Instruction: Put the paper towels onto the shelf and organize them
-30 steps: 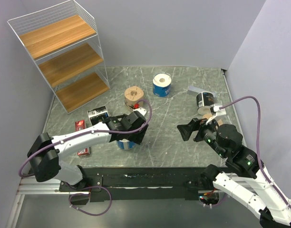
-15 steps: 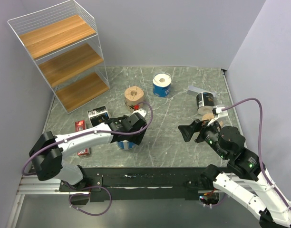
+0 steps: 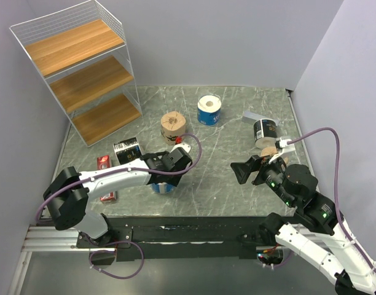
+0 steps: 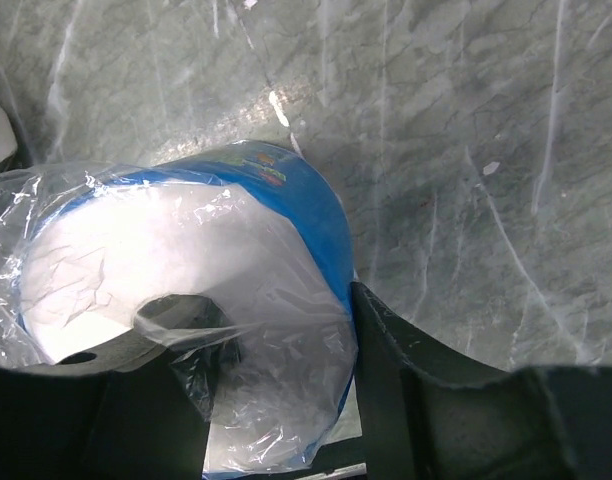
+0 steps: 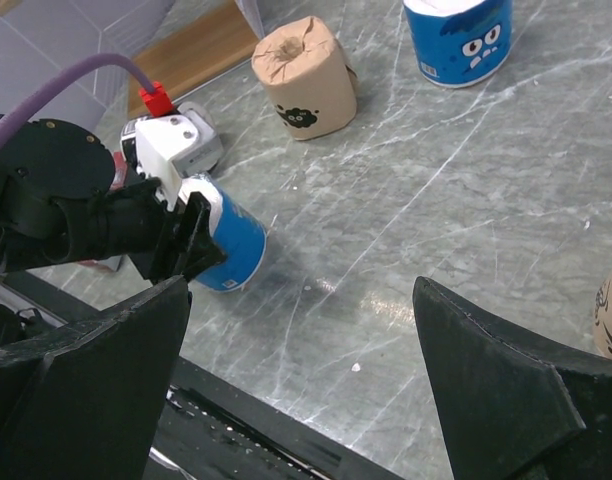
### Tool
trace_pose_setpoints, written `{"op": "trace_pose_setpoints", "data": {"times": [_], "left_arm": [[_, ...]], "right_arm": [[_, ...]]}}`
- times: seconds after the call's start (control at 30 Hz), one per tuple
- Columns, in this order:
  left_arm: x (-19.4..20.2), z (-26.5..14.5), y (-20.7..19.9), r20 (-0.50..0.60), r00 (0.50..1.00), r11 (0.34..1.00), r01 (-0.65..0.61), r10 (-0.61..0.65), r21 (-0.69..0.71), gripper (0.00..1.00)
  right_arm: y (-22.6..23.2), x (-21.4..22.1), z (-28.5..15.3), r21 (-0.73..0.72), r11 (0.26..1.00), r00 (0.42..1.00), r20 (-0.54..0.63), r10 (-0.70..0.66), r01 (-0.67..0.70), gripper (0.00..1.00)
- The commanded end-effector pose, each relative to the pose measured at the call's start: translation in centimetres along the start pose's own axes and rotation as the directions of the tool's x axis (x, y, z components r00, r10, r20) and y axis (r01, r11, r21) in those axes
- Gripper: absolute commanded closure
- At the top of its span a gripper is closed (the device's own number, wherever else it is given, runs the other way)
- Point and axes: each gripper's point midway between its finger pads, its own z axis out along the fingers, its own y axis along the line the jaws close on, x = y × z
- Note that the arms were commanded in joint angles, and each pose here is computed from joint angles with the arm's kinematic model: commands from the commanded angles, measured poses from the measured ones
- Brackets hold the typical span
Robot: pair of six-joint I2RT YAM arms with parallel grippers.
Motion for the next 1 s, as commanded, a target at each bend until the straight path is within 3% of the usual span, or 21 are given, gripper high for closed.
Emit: {"op": "trace_pose_setpoints", "data": {"times": [0.0, 0.13, 0.3, 0.43, 0.5, 0.6, 0.73, 0.9, 0.97], "left_arm": [[-2.1, -1.7, 1.5, 0.045, 0.999, 0.997, 0.016, -0.012, -0.081, 0.70], [-4.2, -4.9, 4.1, 0.091, 0.996, 0.983, 0.029, -0.012, -0.183, 0.77], [-11.1, -11.8, 7.2, 0.311, 0.950, 0.961, 0.123, -0.041, -0.249, 0.80], [-16.9, -17.9, 9.7, 0.499, 0.866, 0.940, 0.185, -0.019, -0.285, 0.82], [-19.9, -21.4, 11.6, 0.598, 0.802, 0.922, 0.235, -0.004, -0.309, 0.82], [-23.1, -25.0, 15.0, 0.684, 0.729, 0.897, 0.284, 0.027, -0.339, 0.82], [-26.1, -27.7, 19.8, 0.742, 0.668, 0.860, 0.345, 0.056, -0.375, 0.82], [-28.0, -29.7, 25.9, 0.738, 0.657, 0.752, 0.408, 0.151, -0.518, 0.83], [-28.9, -30.8, 27.2, 0.756, 0.634, 0.743, 0.424, 0.165, -0.518, 0.83]], "right_arm": [[0.4, -1.3, -0.4, -0.015, 1.000, 0.999, 0.039, -0.009, 0.009, 0.00], [0.6, -1.8, -0.6, -0.010, 1.000, 0.999, 0.022, -0.027, 0.027, 0.00], [1.0, -2.4, -1.1, -0.021, 1.000, 0.999, 0.023, -0.023, 0.023, 0.00], [1.1, -2.6, -1.3, -0.028, 0.999, 0.999, 0.028, -0.016, 0.017, 0.01], [1.2, -2.8, -1.5, -0.031, 0.999, 0.999, 0.033, -0.015, 0.016, 0.01], [1.3, -3.3, -2.0, -0.034, 0.999, 0.999, 0.045, -0.012, 0.014, 0.00], [1.4, -3.5, -2.6, -0.058, 0.998, 0.998, 0.064, -0.029, 0.033, 0.00], [1.6, -3.2, -3.0, -0.087, 0.995, 0.996, 0.078, -0.046, 0.053, 0.00], [1.5, -3.1, -2.9, -0.084, 0.995, 0.996, 0.074, -0.054, 0.061, 0.00]]}}
